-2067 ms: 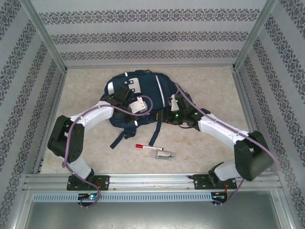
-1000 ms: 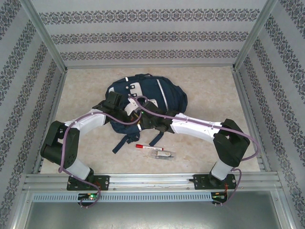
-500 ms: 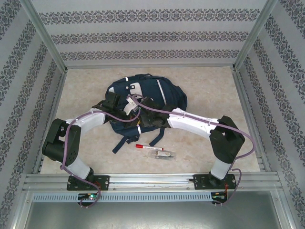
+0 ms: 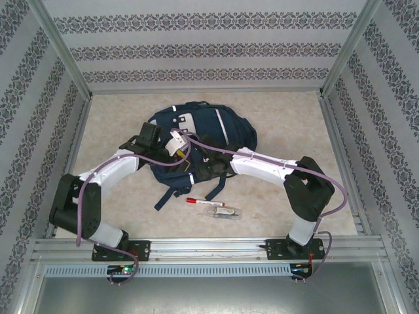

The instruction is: Pack books, pencil case, and school supplies into a backpack

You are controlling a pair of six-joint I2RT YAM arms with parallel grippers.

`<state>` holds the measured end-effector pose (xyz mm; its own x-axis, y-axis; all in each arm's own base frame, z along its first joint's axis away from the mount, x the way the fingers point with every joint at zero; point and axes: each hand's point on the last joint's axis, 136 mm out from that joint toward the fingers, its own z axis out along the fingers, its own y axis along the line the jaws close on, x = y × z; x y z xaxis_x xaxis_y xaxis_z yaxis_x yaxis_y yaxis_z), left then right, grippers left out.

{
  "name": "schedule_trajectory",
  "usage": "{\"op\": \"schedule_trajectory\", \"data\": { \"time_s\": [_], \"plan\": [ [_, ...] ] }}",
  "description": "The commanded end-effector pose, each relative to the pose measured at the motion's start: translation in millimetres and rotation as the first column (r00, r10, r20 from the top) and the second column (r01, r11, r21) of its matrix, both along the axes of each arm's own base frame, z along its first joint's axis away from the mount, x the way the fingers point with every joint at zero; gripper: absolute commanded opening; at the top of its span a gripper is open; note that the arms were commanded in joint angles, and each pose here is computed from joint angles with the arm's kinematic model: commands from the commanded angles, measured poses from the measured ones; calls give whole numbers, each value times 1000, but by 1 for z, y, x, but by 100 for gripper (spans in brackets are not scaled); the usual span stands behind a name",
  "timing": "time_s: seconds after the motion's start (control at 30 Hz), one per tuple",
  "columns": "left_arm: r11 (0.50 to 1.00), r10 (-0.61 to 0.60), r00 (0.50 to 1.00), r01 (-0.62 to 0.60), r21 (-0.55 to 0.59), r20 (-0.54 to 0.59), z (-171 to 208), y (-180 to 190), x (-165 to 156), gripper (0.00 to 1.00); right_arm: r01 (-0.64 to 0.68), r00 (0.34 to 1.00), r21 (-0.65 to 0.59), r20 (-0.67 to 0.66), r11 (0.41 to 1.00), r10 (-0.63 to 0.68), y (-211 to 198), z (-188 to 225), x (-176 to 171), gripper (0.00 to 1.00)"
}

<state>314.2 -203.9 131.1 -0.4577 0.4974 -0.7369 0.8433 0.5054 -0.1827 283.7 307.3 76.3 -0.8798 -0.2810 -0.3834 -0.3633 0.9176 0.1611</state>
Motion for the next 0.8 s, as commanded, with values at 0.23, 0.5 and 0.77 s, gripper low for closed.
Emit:
{"op": "schedule_trajectory", "data": {
  "time_s": [0.23, 0.5, 0.77],
  "plan": [
    [953, -35, 994, 2, 304, 100, -34, 49, -12, 51, 200, 979, -145, 62, 969, -193, -17, -22, 1, 47],
    [954, -10, 999, -4, 298, 45, -46, 49, -11, 51, 254, 966, -225, 102, 941, -236, -31, -15, -5, 35],
    [950, 22, 999, -33, 312, 39, -49, 54, -8, 51, 199, 977, -254, 127, 947, -171, -27, -8, 0, 27]
  ]
}}
